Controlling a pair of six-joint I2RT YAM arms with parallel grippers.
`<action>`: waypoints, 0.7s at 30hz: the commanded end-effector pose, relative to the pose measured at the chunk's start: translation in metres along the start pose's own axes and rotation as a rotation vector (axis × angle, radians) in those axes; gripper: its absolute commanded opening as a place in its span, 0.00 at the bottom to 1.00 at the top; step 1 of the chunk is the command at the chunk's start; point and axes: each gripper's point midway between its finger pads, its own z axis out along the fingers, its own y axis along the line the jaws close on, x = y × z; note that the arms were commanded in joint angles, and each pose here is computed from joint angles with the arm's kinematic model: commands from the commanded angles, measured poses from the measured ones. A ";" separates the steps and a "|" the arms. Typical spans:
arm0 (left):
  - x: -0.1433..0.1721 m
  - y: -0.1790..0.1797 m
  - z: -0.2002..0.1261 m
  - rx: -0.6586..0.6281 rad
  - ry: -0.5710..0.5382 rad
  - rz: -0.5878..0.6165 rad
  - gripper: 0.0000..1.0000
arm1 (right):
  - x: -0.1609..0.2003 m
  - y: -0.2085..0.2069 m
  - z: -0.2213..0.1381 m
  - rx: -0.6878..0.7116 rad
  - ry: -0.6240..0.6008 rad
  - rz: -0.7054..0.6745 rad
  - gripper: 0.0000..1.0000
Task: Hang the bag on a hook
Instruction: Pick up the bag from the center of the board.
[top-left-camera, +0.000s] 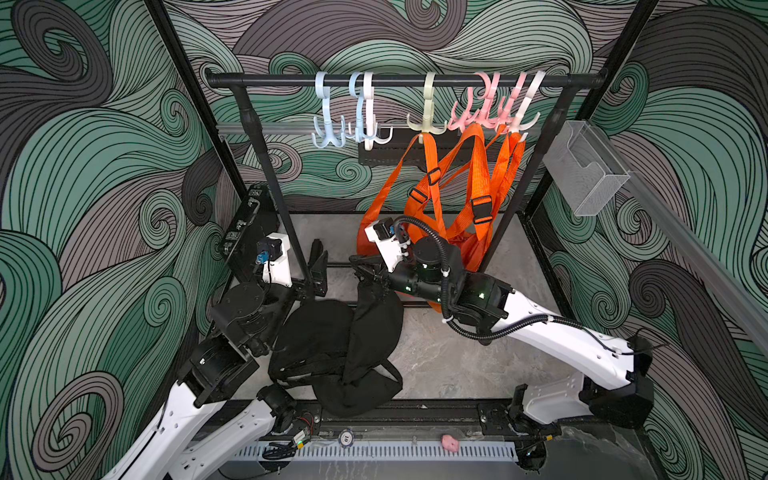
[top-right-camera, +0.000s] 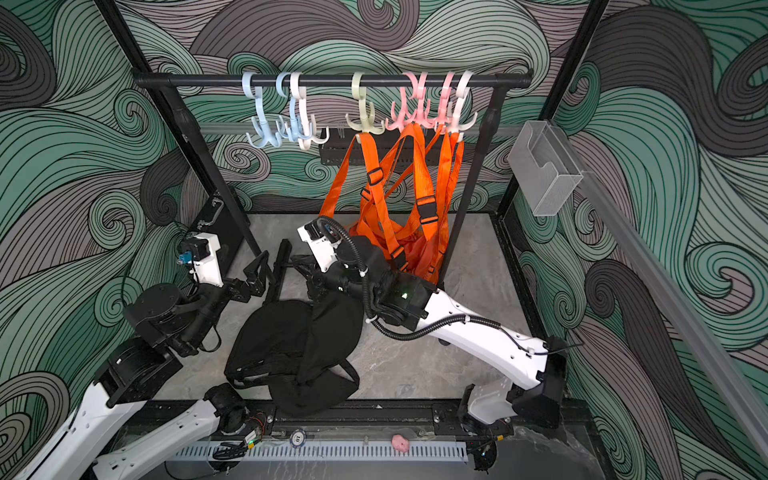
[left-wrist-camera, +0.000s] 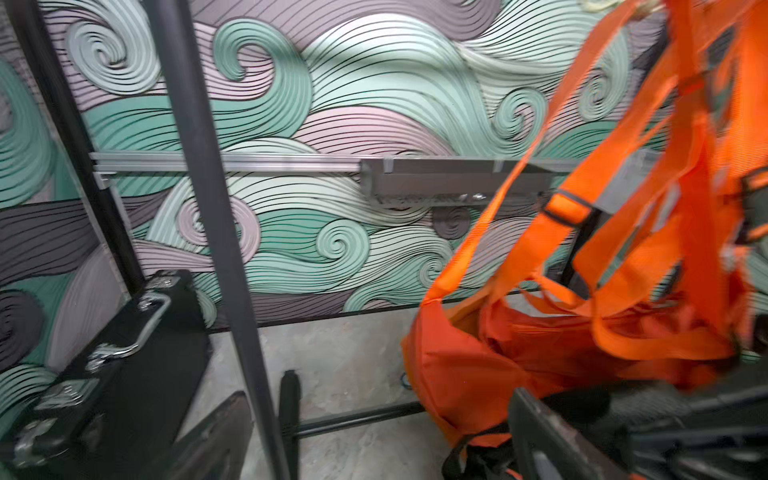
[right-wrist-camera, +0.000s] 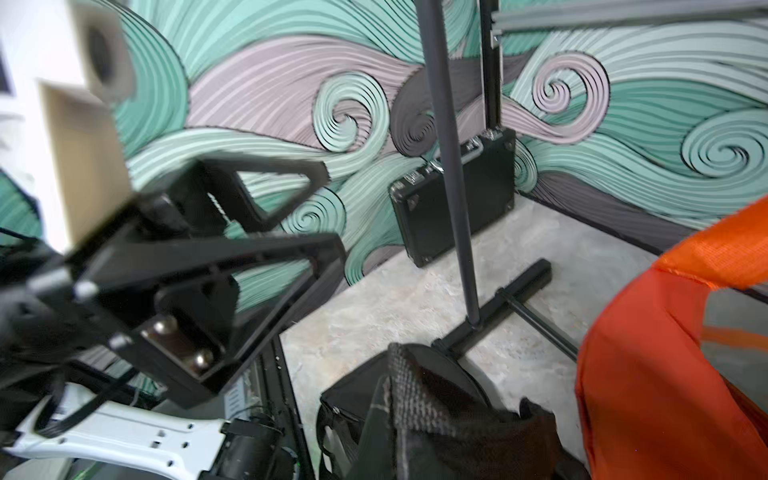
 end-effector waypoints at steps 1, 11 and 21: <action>0.002 -0.041 -0.003 0.237 0.044 -0.013 0.97 | -0.037 0.035 -0.029 -0.141 -0.037 -0.025 0.00; -0.025 -0.090 -0.012 0.510 0.000 0.011 0.97 | -0.079 0.053 -0.058 -0.161 -0.060 -0.092 0.00; -0.050 -0.103 -0.044 0.642 -0.062 0.060 0.97 | -0.066 0.032 -0.053 -0.034 -0.016 -0.168 0.00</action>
